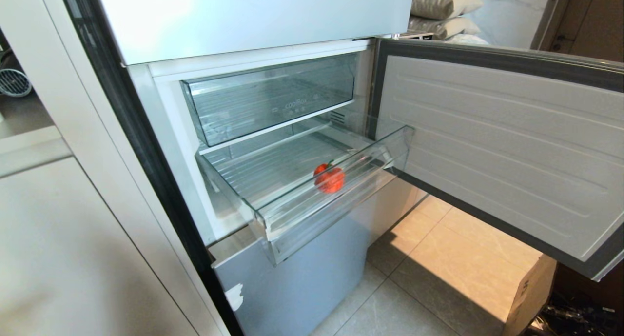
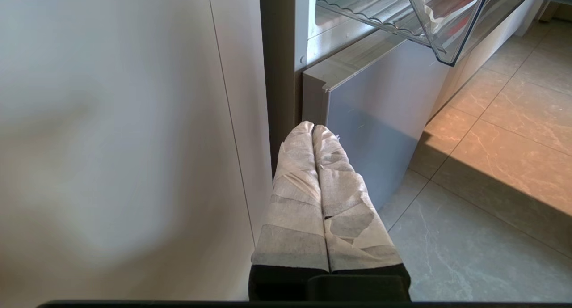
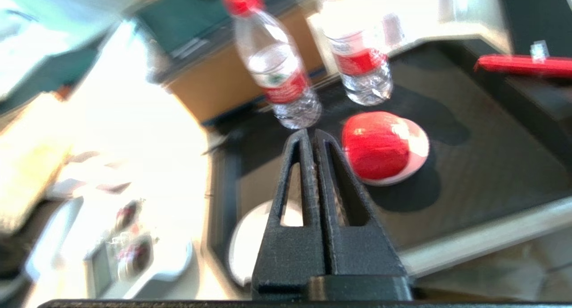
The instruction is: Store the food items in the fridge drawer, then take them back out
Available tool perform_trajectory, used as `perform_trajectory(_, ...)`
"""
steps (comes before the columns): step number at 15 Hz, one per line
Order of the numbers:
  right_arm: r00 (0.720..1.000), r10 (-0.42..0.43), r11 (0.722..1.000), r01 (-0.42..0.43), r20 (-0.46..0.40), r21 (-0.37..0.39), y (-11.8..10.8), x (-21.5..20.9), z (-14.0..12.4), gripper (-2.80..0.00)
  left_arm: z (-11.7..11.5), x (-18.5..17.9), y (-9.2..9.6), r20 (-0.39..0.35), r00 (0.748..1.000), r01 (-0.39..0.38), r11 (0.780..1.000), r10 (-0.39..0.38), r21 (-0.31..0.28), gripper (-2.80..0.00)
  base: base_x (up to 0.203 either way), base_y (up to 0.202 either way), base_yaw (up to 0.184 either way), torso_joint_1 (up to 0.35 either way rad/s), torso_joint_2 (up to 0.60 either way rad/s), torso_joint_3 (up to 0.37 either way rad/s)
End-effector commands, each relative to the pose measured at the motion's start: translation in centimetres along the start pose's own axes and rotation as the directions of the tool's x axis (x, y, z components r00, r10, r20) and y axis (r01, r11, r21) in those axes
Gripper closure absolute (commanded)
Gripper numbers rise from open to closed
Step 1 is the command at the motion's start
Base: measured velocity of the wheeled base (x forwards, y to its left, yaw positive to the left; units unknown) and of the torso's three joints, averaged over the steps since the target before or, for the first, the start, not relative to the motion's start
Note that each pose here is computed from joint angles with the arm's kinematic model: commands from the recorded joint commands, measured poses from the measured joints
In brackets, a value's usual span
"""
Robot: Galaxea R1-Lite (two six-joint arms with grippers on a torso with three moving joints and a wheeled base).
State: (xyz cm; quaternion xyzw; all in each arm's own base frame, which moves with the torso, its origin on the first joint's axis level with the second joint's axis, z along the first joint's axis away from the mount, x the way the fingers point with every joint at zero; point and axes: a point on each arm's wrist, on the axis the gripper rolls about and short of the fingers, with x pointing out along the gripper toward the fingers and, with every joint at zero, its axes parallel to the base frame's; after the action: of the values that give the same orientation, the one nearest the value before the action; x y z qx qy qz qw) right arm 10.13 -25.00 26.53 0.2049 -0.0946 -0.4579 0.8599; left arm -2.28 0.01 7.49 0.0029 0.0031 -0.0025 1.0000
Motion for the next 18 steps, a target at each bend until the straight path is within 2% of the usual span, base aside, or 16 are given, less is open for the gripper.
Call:
perform_trajectory(1,0.985,0.114,0.993,-0.108,0.129,-0.051,3.7,-7.7,1.6,0.00,0.0,0.0,0.0,0.000,1.000,0.000,1.000,0.000,0.000,0.00,0.000,0.000,0.000,0.000,0.00,0.000)
perform_trajectory(3,0.962,0.244,0.968,-0.233,0.126,-0.095,5.8,-12.7,-0.4,0.00,0.0,0.0,0.0,0.000,1.000,0.001,1.000,-0.001,0.000,0.00,0.000,0.000,0.000,0.000,0.00,0.000)
perform_trajectory(5,0.910,0.405,0.910,-0.393,0.083,-0.130,7.1,-16.7,-3.0,0.00,0.0,0.0,0.0,0.000,1.000,0.001,1.000,-0.001,0.000,0.00,0.000,0.000,0.000,0.000,0.00,0.000)
perform_trajectory(7,0.838,0.545,0.829,-0.531,0.038,-0.176,6.9,-20.5,-5.1,0.00,0.0,0.0,0.0,0.000,1.000,0.000,1.000,0.000,0.000,0.00,0.000,0.000,0.000,0.000,0.00,0.000)
perform_trajectory(9,0.764,0.645,0.740,-0.632,-0.022,-0.229,4.6,-23.8,-7.7,0.00,0.0,0.0,0.0,0.000,1.000,0.000,1.000,0.000,0.000,0.00,0.000,0.000,0.000,0.000,0.00,0.000)
perform_trajectory(12,0.688,0.671,0.616,-0.724,-0.275,-0.309,0.1,-25.4,-14.2,0.00,0.0,0.0,0.0,0.000,1.000,0.000,1.000,0.000,-0.001,0.00,0.000,0.000,0.000,0.000,0.00,0.000)
perform_trajectory(14,0.632,0.672,0.549,-0.775,-0.387,-0.313,-1.9,-25.7,-17.6,0.00,0.0,0.0,0.0,0.000,1.000,0.001,1.000,-0.001,0.000,0.00,0.000,0.000,0.000,0.000,0.00,0.000)
perform_trajectory(15,0.601,0.655,0.522,-0.798,-0.457,-0.301,-2.5,-25.9,-18.7,0.00,0.0,0.0,0.0,0.000,1.000,0.000,1.000,0.000,0.000,0.00,0.000,0.000,0.000,0.000,0.00,0.000)
perform_trajectory(16,0.588,0.635,0.509,-0.807,-0.501,-0.301,-2.8,-25.9,-19.1,0.00,0.0,0.0,0.0,0.000,1.000,0.000,1.000,0.000,0.000,0.00,0.000,0.000,0.000,0.000,0.00,0.000)
perform_trajectory(17,0.580,0.615,0.497,-0.811,-0.534,-0.308,-3.0,-26.0,-19.4,0.00,0.0,0.0,0.0,0.000,1.000,0.000,1.000,0.000,-0.001,0.00,0.000,0.000,0.000,0.000,0.00,0.000)
perform_trajectory(18,0.583,0.616,0.494,-0.810,-0.531,-0.315,-3.0,-26.0,-19.3,0.00,0.0,0.0,0.0,0.000,1.000,0.000,1.000,0.000,0.000,0.00,0.000,0.000,0.000,0.000,0.00,0.000)
